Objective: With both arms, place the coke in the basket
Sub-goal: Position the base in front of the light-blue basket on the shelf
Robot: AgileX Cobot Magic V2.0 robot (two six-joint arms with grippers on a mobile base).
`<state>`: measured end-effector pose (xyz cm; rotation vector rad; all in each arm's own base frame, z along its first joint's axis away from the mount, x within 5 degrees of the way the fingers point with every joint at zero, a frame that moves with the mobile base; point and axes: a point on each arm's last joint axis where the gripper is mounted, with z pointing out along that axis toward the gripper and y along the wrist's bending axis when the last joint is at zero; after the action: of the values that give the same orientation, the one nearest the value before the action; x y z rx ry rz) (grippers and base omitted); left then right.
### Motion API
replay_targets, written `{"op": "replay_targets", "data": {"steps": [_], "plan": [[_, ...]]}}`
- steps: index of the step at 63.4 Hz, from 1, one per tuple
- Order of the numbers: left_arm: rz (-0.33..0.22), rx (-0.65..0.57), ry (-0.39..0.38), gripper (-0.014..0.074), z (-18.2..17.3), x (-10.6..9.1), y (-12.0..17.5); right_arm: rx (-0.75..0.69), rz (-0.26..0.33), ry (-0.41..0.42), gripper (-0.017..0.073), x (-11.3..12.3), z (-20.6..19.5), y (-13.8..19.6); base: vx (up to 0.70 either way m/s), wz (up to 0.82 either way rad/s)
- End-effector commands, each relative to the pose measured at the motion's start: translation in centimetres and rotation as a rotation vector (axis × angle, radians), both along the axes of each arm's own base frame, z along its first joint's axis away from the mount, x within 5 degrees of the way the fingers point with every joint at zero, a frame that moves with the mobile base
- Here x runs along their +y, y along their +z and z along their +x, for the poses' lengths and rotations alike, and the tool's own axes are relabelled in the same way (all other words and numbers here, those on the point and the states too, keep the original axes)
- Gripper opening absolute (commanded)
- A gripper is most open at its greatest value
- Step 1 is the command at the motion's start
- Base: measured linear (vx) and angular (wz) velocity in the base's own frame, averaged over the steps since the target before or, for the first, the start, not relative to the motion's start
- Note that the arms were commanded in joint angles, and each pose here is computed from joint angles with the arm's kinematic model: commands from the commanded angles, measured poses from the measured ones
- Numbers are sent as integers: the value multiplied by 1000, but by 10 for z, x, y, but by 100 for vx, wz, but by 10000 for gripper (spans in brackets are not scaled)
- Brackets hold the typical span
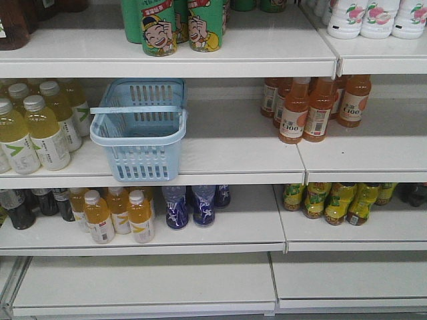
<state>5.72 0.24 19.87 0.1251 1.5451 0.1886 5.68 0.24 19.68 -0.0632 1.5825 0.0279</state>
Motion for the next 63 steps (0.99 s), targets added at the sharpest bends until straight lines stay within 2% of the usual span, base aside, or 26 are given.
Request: {"op": "replay_targets", "data": {"steps": [1, 50, 52, 54, 57, 62, 63], "plan": [[-17, -85, -12, -6, -2, -1, 6, -76, -8, 18, -5, 2, -1, 4, 0, 0], [-21, -97, -14, -6, -2, -1, 7, -76, -8, 18, -5, 2, -1, 4, 0, 0], [-50, -106, -17, -6, -2, -1, 8, -76, -8, 18, -5, 2, -1, 4, 0, 0], [-105, -115, -21, -6, -2, -1, 9, -76, -8, 18, -5, 2, -1, 4, 0, 0], [-244, -135, -32, -6, -2, -1, 10, -76, -8, 18, -5, 2, -1, 4, 0, 0], [-558, -164, -52, -6, -2, 0, 12, -76, -8, 18, -5, 2, -1, 4, 0, 0], [-638, -169, -57, -6, -2, 0, 12, -76, -8, 18, -5, 2, -1, 4, 0, 0]]}}
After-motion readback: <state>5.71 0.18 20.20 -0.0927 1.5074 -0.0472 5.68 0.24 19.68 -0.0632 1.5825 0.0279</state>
